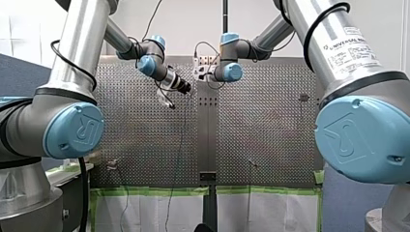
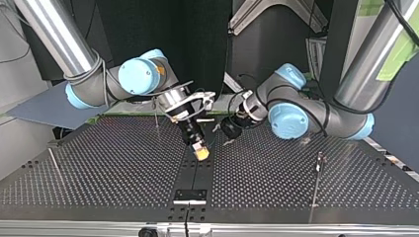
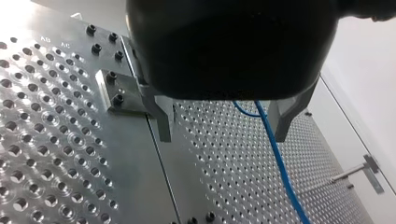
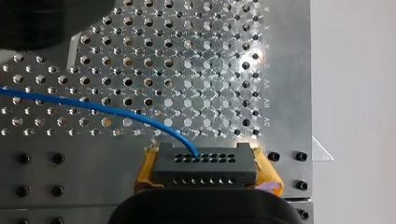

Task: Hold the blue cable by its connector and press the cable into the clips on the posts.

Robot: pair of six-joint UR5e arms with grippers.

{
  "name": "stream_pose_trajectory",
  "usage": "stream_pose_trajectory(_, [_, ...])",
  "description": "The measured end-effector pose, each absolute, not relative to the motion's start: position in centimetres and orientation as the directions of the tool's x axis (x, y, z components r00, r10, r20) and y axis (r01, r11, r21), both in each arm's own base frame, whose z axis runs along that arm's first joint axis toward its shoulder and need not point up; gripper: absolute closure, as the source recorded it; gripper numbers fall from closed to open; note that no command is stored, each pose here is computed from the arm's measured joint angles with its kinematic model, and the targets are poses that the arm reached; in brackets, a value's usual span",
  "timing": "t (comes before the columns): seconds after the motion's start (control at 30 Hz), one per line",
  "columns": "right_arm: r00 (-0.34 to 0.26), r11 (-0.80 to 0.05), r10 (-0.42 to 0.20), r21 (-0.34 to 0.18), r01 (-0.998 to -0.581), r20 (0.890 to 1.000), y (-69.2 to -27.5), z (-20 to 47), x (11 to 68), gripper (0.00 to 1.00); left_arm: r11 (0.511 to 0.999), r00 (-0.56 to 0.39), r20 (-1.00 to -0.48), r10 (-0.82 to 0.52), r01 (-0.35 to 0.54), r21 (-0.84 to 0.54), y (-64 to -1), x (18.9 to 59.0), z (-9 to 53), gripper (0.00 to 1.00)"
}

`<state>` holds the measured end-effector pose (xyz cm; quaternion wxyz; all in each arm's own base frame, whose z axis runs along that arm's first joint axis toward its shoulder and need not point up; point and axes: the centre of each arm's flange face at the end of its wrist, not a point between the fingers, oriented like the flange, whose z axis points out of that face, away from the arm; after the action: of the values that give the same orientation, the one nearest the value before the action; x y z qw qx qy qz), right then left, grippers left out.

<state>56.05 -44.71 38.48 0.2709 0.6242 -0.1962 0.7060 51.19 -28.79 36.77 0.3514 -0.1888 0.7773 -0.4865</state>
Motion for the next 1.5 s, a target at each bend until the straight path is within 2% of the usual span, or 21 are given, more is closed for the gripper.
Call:
stream_pose_trajectory(0.3, [-0.076, -0.777, 0.135, 0.058, -0.627, 0.988, -44.7, 38.5, 56.0, 1.0, 0.386, -0.688, -0.329, -0.647, 0.076, -0.919, -29.9, 51.4, 36.9, 0.0])
stream_pose_trajectory(0.8, [-0.078, -0.782, 0.135, 0.058, -0.621, 0.988, -44.4, 38.6, 56.2, 1.0, 0.345, -0.677, -0.328, -0.659, 0.116, -0.931, -30.2, 51.5, 35.0, 0.0])
stream_pose_trajectory(0.83, [-0.078, -0.782, 0.135, 0.058, -0.621, 0.988, -44.4, 38.6, 56.2, 1.0, 0.345, -0.674, -0.334, -0.659, 0.124, -0.93, -30.2, 51.6, 35.0, 0.21])
stream_pose_trajectory(0.87, [-0.078, -0.782, 0.135, 0.058, -0.621, 0.988, -44.4, 38.6, 56.2, 1.0, 0.346, -0.671, -0.341, -0.658, 0.133, -0.929, -30.2, 51.6, 35.1, 0.35])
stream_pose_trajectory(0.9, [-0.078, -0.782, 0.135, 0.058, -0.62, 0.988, -44.4, 38.6, 56.3, 1.0, 0.348, -0.667, -0.352, -0.657, 0.145, -0.926, -30.3, 51.7, 35.1, 0.35])
stream_pose_trajectory(0.93, [-0.078, -0.782, 0.136, 0.058, -0.62, 0.988, -44.4, 38.6, 56.3, 1.0, 0.351, -0.664, -0.36, -0.655, 0.155, -0.924, -30.3, 51.8, 35.1, 0.51])
stream_pose_trajectory(0.97, [-0.078, -0.782, 0.136, 0.058, -0.62, 0.988, -44.4, 38.6, 56.3, 1.0, 0.354, -0.661, -0.368, -0.654, 0.163, -0.921, -30.3, 51.8, 35.2, 0.57])
stream_pose_trajectory(1.0, [-0.079, -0.782, 0.136, 0.058, -0.62, 0.988, -44.4, 38.6, 56.3, 1.0, 0.359, -0.657, -0.379, -0.651, 0.173, -0.917, -30.3, 51.9, 35.2, 0.57])
stream_pose_trajectory(1.03, [-0.079, -0.783, 0.136, 0.058, -0.62, 0.988, -44.4, 38.6, 56.3, 1.0, 0.363, -0.655, -0.386, -0.649, 0.18, -0.914, -30.3, 51.9, 35.2, 0.66])
stream_pose_trajectory(1.2, [-0.079, -0.783, 0.137, 0.058, -0.619, 0.987, -44.3, 38.7, 56.3, 1.0, 0.384, -0.65, -0.422, -0.632, 0.21, -0.899, -30.7, 51.7, 35.2, 0.66])
stream_pose_trajectory(1.4, [-0.08, -0.783, 0.137, 0.059, -0.619, 0.987, -44.2, 38.7, 56.3, 1.0, 0.419, -0.649, -0.459, -0.607, 0.23, -0.879, -31.2, 51.2, 35.1, 0.78])
stream_pose_trajectory(1.47, [-0.08, -0.784, 0.137, 0.059, -0.619, 0.987, -44.2, 38.8, 56.3, 1.0, 0.431, -0.643, -0.473, -0.603, 0.236, -0.871, -31.4, 51.1, 35.1, 0.88])
stream_pose_trajectory(1.5, [-0.08, -0.784, 0.137, 0.059, -0.619, 0.987, -44.2, 38.8, 56.3, 1.0, 0.44, -0.638, -0.482, -0.6, 0.241, -0.865, -31.5, 51.1, 35.0, 0.88])
